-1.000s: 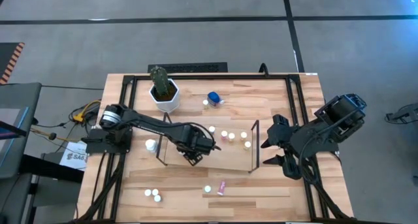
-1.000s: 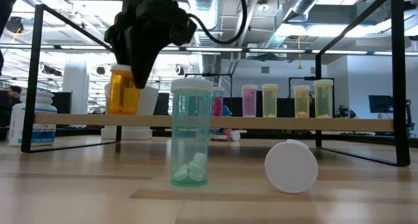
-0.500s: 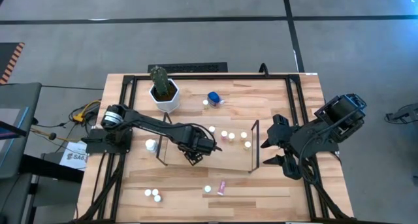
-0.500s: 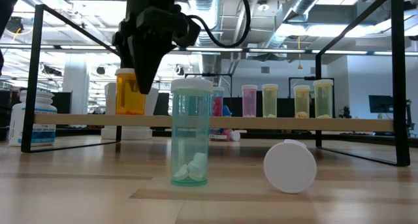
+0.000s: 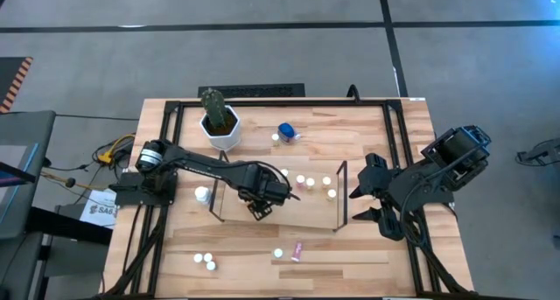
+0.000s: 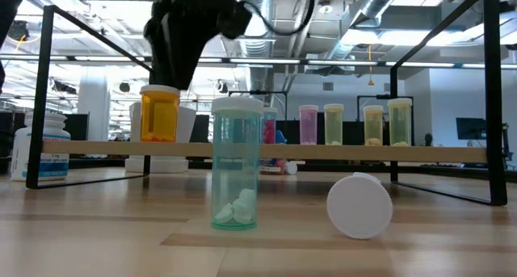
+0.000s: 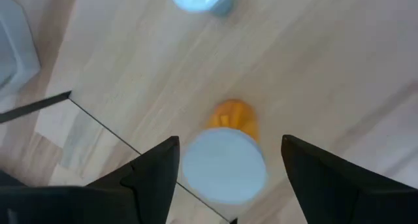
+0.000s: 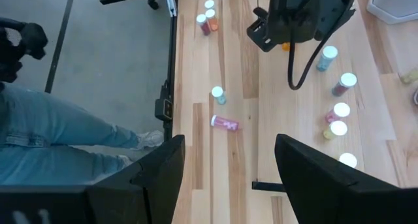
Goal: Pick and place medicine bottles onto shelf by color
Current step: Put the large orange pill bottle on the shelf, then put the large blue pill bottle on the shelf
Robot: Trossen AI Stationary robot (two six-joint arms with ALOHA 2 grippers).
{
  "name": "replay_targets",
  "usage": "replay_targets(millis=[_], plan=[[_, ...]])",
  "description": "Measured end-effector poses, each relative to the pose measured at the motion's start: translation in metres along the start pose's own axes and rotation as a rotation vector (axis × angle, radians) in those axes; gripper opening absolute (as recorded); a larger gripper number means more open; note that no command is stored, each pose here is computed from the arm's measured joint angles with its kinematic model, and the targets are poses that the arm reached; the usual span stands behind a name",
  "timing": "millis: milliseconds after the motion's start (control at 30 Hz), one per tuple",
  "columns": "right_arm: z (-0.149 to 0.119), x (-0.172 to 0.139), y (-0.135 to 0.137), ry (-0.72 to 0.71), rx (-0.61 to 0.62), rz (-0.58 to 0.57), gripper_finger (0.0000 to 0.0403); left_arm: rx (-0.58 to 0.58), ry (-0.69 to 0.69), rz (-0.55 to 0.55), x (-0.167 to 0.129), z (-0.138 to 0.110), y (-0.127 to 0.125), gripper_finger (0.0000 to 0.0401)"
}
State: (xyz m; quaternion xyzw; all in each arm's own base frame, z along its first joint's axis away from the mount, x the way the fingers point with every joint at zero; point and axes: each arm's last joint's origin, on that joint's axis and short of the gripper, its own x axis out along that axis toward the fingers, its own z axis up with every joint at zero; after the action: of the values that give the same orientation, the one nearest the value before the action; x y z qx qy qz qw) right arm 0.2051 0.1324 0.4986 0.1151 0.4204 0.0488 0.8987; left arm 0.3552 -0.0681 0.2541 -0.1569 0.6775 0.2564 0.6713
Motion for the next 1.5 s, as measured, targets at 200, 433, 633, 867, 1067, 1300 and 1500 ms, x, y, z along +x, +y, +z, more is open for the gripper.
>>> replay_targets(millis=[200,433,633,867,1067,1300,1500], plan=[[0.002,0.0,-0.003,-0.02,0.046,-0.03,0.026,-0.009,-0.062,-0.066,-0.035,0.005,0.0,0.0256],[0.014,0.002,-0.023,-0.049,0.093,-0.09,0.026,0.008,-0.116,-0.144,-0.086,-0.002,0.007,0.0256],[0.027,-0.002,-0.055,-0.059,0.048,-0.127,0.026,0.002,-0.139,-0.323,-0.129,-0.033,0.014,0.0256],[0.044,0.004,-0.113,-0.045,0.025,-0.307,0.026,-0.11,-0.249,-0.39,-0.165,-0.072,0.03,0.0256],[0.044,0.037,-0.186,0.1,0.184,-0.489,0.026,-0.16,-0.397,-0.404,-0.187,-0.095,0.052,0.0256],[0.045,0.091,-0.254,0.113,0.369,-0.529,0.026,-0.118,-0.545,-0.389,-0.204,-0.108,0.08,0.0256],[0.051,0.139,-0.295,0.122,0.512,-0.568,0.026,-0.091,-0.631,-0.377,-0.214,-0.115,0.102,0.0256]])
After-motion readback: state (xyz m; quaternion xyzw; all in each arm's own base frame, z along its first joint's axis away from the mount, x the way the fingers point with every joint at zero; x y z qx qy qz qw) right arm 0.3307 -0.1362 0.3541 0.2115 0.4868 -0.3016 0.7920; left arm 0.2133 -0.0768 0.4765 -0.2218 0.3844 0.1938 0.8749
